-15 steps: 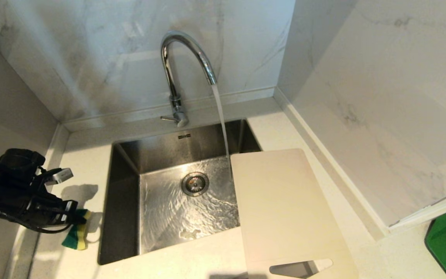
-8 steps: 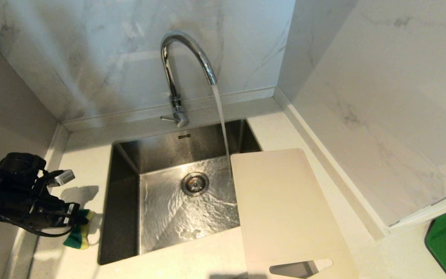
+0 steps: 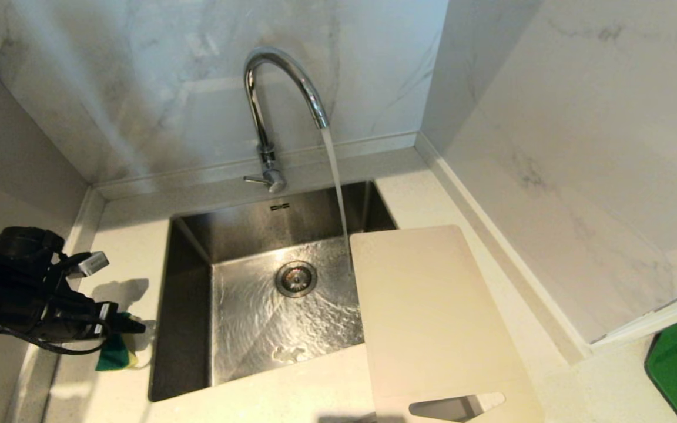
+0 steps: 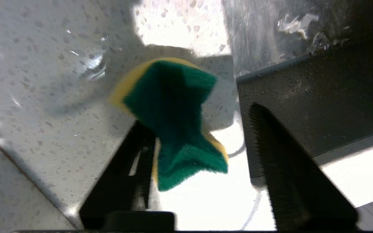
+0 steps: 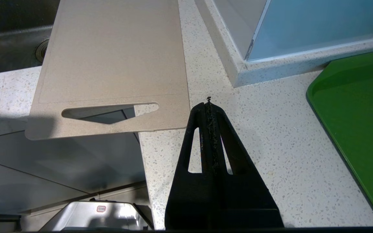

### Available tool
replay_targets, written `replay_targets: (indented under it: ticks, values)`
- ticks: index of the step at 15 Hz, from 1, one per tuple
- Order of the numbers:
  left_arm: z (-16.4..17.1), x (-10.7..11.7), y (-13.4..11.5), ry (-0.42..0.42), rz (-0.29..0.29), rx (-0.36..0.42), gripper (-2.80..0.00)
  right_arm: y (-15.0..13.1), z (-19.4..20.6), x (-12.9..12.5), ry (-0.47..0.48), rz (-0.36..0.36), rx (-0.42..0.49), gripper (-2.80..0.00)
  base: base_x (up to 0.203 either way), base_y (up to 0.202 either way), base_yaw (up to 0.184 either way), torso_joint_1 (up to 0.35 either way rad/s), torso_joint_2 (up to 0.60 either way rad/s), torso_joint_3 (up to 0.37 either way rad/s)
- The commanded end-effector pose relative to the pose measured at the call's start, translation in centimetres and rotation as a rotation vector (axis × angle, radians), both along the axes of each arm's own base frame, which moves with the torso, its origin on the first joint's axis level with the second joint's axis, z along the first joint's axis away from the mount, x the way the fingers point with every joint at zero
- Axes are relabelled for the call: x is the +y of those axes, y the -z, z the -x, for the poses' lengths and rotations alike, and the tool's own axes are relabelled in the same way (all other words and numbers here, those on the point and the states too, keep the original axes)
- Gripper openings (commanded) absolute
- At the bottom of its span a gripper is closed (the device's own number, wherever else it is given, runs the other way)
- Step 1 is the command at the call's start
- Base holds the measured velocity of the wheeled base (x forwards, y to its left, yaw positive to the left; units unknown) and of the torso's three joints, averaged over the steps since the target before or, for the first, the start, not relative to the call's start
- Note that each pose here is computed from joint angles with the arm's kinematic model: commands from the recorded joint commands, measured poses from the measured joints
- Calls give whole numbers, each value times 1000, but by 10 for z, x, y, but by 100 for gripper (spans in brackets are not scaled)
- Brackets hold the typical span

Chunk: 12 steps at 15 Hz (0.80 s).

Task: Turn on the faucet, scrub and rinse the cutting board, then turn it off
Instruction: Put down the cleaning cloth

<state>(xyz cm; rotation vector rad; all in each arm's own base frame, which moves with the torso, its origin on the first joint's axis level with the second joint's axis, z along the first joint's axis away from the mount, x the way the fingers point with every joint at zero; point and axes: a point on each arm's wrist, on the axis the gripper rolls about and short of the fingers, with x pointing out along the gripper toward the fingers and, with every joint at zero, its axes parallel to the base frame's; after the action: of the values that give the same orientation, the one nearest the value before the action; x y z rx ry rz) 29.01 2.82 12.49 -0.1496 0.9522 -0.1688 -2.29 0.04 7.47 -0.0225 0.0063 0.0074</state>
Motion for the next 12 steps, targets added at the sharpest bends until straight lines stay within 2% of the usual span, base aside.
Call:
replay_targets:
  ticks: [1,3,9,10,12]
  values:
    - [5,2,-14,-6,-4,-49,0,0,0,0,0,2,0,-280,0,0,0,0,0,0]
    - [10,1,-23,-6,-6,-83,0,0,0,0,0,2,1,-280,0,0,0,0,0,0]
    - [14,0,-30,1,5,-108,0,0,0,0,0,2,0,-280,0,0,0,0,0,0]
    - [15,0,-35,19,30,-129,0,0,0,0,0,2,0,-280,0,0,0,0,0,0]
    - [16,-2,-56,37,82,-224,0,0,0,0,0,2,0,-280,0,0,0,0,0,0]
